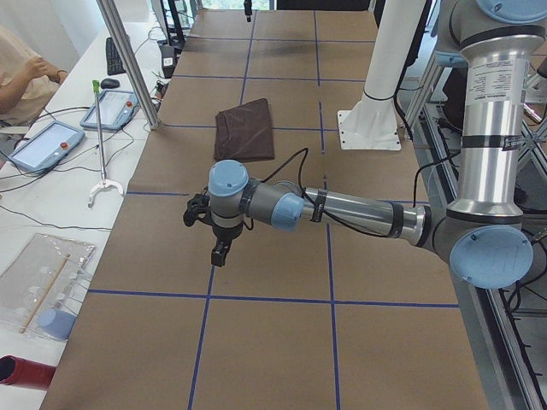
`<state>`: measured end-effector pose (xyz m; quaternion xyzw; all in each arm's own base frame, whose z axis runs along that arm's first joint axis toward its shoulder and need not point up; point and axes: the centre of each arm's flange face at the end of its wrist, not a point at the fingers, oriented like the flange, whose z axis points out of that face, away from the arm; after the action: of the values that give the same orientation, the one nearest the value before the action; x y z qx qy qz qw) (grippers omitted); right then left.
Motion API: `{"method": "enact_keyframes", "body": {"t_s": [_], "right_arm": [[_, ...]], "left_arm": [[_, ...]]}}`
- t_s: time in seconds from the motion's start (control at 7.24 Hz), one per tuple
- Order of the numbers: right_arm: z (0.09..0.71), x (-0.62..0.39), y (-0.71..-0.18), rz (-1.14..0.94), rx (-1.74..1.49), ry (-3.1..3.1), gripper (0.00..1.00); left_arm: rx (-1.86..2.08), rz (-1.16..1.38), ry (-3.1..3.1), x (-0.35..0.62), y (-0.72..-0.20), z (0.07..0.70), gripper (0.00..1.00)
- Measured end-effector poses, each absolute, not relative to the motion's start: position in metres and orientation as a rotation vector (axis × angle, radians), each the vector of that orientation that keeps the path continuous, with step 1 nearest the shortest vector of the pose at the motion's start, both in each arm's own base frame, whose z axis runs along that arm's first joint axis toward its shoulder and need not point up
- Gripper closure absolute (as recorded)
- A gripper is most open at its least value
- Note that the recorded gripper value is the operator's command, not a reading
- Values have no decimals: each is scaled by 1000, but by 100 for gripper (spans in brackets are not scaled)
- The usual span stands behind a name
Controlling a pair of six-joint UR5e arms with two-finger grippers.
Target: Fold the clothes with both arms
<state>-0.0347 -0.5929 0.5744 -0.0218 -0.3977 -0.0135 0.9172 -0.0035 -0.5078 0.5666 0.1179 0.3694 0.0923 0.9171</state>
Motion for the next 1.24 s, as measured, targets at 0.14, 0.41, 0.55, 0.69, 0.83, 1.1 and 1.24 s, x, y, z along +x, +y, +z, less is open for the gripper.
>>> {"method": "enact_keyframes", "body": {"t_s": [0.14,0.41,0.55,0.69,0.83,1.1,1.24], "right_arm": [[575,-34,-589,-28,-44,-816,0],[574,-31,-575,-33,-33,-815,0],[568,-30,-565,-38,-20,-818,0],[564,-30,-561,-43,-11,-820,0],[564,-29,-559,-47,-8,-818,0],[564,-29,-558,-47,-9,-818,0],[563,-30,-558,-46,-8,-819,0]], "left_arm": [[249,194,763,-3,-510,563,0],[259,200,772,-2,-511,555,0],[263,202,773,-2,-510,553,0],[267,204,774,-2,-510,551,0],[269,205,774,-2,-509,551,0],[263,202,772,-3,-506,552,0],[261,201,772,-3,-505,553,0]]}}
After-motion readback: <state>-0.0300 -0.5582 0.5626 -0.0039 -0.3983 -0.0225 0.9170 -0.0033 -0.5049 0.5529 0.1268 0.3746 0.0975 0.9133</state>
